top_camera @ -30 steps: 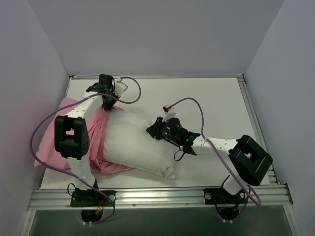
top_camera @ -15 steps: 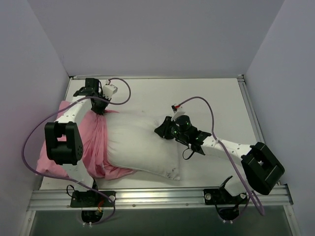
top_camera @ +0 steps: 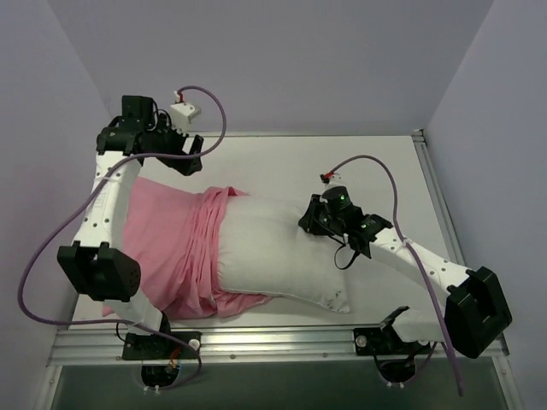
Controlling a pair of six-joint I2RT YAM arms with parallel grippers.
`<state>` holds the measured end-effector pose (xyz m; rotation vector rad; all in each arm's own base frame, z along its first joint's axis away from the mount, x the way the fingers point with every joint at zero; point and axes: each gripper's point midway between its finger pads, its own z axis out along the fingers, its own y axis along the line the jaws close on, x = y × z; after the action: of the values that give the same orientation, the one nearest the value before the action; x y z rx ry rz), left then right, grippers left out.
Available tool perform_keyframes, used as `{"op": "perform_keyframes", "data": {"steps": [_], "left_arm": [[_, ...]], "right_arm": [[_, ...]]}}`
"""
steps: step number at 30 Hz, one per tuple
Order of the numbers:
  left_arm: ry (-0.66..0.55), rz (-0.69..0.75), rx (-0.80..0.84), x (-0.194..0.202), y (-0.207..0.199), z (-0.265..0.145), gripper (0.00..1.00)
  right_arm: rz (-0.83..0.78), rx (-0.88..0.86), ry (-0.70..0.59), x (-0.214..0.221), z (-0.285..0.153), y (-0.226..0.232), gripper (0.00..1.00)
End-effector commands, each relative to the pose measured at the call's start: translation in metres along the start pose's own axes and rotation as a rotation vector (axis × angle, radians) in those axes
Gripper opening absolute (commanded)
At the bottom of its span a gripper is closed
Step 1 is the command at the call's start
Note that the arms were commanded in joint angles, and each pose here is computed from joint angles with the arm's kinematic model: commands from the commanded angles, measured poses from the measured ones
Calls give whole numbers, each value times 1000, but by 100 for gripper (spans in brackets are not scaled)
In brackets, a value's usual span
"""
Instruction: Remove the pillowcase from the pillow
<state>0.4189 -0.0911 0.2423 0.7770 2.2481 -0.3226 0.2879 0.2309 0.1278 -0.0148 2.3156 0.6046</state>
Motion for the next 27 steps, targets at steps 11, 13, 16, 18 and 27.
{"op": "perform_keyframes", "data": {"steps": [11,13,16,18,27], "left_arm": [[415,-112,-26,198,-40,-122,94],[493,-131,28,234,-54,-115,94],[533,-136,-1,256,-52,-117,94],[557,-142,-31,267,-48,-122,94],[551,-199,-67,294,-30,-110,94]], "right_arm": [[85,295,65,29,-31,-104,0],[88,297,57,28,-31,-106,0],[100,304,46,24,-31,-113,0],[106,311,45,22,-31,-118,0],[104,286,61,18,-24,-122,0]]}}
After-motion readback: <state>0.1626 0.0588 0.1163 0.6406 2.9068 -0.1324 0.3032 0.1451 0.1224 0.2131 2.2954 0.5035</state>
